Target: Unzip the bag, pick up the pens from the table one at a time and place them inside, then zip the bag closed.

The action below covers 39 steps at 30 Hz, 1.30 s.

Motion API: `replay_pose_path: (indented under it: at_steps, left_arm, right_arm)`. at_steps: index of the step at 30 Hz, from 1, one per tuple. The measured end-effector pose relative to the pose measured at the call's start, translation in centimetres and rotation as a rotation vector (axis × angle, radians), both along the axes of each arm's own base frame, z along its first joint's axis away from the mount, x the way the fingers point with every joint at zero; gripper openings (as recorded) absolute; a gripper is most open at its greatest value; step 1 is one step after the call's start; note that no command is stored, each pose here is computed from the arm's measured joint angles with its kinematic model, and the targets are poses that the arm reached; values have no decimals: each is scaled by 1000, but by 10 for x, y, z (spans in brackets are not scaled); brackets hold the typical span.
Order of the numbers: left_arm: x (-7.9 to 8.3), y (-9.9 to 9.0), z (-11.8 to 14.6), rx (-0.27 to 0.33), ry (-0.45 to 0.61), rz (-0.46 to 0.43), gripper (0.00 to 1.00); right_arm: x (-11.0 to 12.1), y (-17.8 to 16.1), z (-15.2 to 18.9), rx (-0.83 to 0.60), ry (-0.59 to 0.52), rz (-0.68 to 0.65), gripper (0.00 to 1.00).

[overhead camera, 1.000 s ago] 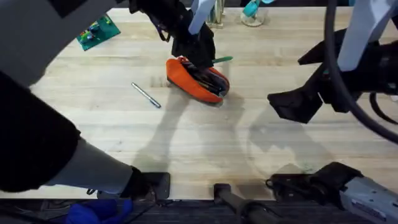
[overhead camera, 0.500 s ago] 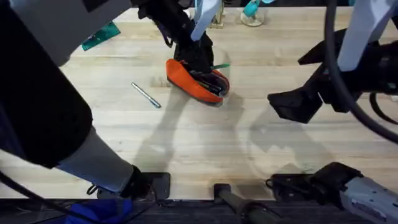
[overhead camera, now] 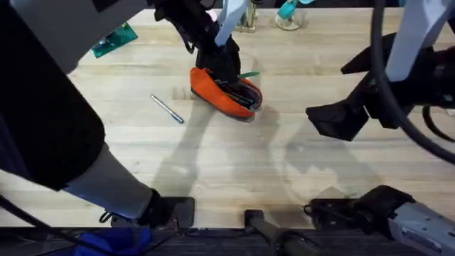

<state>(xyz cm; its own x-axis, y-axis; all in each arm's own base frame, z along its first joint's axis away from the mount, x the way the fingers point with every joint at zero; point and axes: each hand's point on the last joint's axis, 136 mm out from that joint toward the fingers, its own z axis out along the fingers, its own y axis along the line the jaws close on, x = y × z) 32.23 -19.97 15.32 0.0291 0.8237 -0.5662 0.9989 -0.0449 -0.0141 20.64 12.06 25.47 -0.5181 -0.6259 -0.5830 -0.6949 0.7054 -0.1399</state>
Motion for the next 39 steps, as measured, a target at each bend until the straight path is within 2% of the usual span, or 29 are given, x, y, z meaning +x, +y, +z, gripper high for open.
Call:
replay_pose_path:
  at_steps: [6, 7, 8, 10, 14, 15, 16, 39]
  left_arm:
    - [0, 0, 0, 0, 0, 0, 42]
    - [0, 0, 0, 0, 0, 0, 50]
    - [0, 0, 0, 0, -2, -2, 106]
    - [0, 0, 0, 0, -3, -4, 274]
    - [0, 0, 0, 0, -4, -6, 868]
    - [0, 0, 0, 0, -2, -3, 960]
    - [0, 0, 0, 0, -3, -3, 985]
    - [3, -1, 3, -4, -11, 4, 993]
  right_arm:
    - [0, 0, 0, 0, 0, 0, 997]
    - [0, 0, 0, 0, 0, 0, 998]
    - [0, 0, 0, 0, 0, 0, 997]
    - [0, 0, 0, 0, 0, 0, 997]
    - [0, 0, 0, 0, 0, 0, 996]
    - [0, 0, 0, 0, 0, 0, 996]
    - [0, 0, 0, 0, 0, 0, 996]
    - [0, 0, 0, 0, 0, 0, 998]
